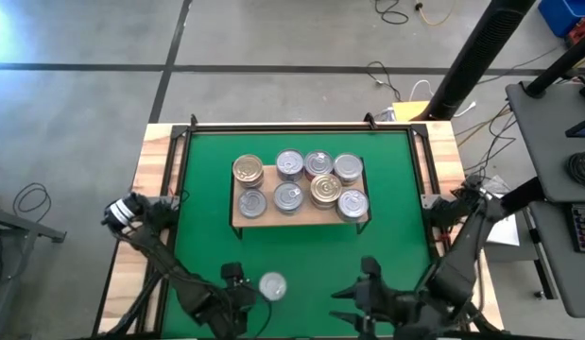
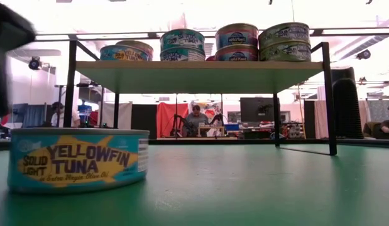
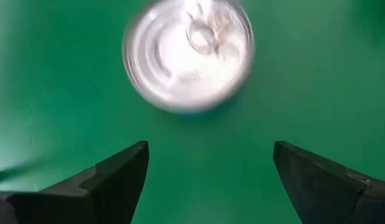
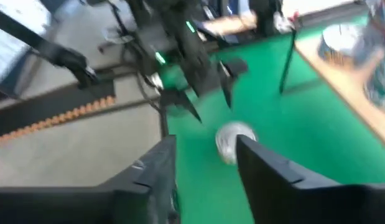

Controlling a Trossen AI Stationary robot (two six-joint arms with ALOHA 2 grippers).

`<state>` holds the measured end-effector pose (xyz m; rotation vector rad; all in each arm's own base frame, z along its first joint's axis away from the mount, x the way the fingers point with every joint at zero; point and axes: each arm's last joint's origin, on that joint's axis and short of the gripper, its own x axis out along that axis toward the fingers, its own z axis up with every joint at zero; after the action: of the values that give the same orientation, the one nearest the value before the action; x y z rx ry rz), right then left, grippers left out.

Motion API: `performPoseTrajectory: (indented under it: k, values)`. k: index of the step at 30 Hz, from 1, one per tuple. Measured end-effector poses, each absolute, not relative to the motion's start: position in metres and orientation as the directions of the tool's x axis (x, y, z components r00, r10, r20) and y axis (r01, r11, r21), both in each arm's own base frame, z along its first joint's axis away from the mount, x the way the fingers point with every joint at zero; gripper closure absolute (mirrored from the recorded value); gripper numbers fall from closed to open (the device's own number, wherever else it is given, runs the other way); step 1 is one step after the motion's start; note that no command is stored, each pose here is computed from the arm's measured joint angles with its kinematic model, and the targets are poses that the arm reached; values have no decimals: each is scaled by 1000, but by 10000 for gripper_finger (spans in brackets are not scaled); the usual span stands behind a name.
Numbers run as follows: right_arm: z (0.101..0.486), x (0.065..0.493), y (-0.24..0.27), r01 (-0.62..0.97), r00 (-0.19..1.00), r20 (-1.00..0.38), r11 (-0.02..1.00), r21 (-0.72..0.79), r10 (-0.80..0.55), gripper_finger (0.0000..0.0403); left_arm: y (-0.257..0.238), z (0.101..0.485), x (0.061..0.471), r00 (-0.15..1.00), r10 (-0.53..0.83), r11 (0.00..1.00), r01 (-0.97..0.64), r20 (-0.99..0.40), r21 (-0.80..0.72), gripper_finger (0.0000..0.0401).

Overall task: Stack canned seafood by type on shelf
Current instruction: Stack the yellow and blue tuna can on top of the yellow and blue tuna can

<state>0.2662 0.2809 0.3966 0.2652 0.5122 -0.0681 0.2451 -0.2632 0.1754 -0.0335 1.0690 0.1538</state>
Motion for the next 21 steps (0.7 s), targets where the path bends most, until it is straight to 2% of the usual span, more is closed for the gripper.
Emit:
performPoseTrajectory:
  k: [3,7,10,14,17,21]
  values:
    - [374,273,289,185,829,-559,953,238,-21,211,-269,174,233,452,110,989,-142,-885,50,73]
    - [348,290,302,198,793,-609,940,277,12,148,-281,168,214,462,97,988,-154,-881,28,73]
    - [326,303,308,219,772,-636,947,237,-20,101,-289,167,206,525,91,986,-164,-846,4,72]
    - [302,313,312,244,740,-669,954,174,-68,45,-289,160,206,527,117,972,-236,-842,-13,65]
    - [280,323,310,278,725,-677,954,115,-130,29,-289,146,213,516,138,949,-312,-845,-36,56]
    - [228,343,300,350,646,-723,937,-7,-247,32,-296,121,222,550,147,932,-354,-822,-70,47]
